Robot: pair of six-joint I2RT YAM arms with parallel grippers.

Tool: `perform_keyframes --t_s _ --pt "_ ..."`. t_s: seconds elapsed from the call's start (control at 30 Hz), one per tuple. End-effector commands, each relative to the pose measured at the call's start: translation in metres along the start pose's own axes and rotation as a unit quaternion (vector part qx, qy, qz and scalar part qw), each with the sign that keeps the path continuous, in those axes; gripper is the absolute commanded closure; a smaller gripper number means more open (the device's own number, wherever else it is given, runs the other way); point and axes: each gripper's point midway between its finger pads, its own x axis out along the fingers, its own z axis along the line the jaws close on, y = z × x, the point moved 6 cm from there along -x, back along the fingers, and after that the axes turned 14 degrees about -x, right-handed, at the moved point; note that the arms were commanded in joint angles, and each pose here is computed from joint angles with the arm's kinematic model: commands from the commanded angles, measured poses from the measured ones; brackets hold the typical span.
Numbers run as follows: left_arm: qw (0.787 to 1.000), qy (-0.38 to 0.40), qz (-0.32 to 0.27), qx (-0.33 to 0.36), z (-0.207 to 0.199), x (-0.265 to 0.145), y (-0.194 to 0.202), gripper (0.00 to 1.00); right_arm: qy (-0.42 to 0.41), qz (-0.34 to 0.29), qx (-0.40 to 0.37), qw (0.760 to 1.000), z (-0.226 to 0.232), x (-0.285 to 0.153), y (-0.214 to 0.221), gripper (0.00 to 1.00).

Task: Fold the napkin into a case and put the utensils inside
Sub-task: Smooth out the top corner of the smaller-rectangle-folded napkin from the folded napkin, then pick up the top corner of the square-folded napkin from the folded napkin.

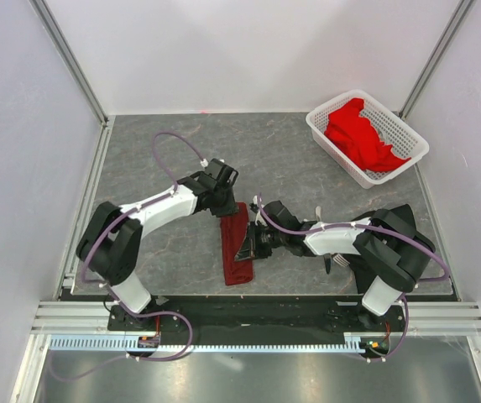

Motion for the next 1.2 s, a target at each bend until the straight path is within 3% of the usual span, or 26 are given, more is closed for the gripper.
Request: perform_keyframes --t_s 0.0,0.4,0.87,1.17 --pt "0.999 -0.03 -0.014 0.021 0.012 0.019 -0.021 0.73 -0.013 -0.021 -0.013 1.0 0.009 -0.007 -0.004 0.85" --pt "0.999 -0.045 -0.004 0.028 0.02 0.038 -0.031 0.78 -0.002 0.014 0.0 1.0 -0.009 0.003 0.042 0.87" --pt "0.998 0.037 -0.029 0.031 0.002 -0.031 -0.033 0.74 0.035 -0.016 -0.072 0.997 0.025 -0.039 0.008 0.87" --pt "0.997 0.05 -0.053 0.003 0.018 -0.063 -0.022 0.74 -0.001 -0.012 -0.067 0.998 0.033 -0.011 -0.005 0.88"
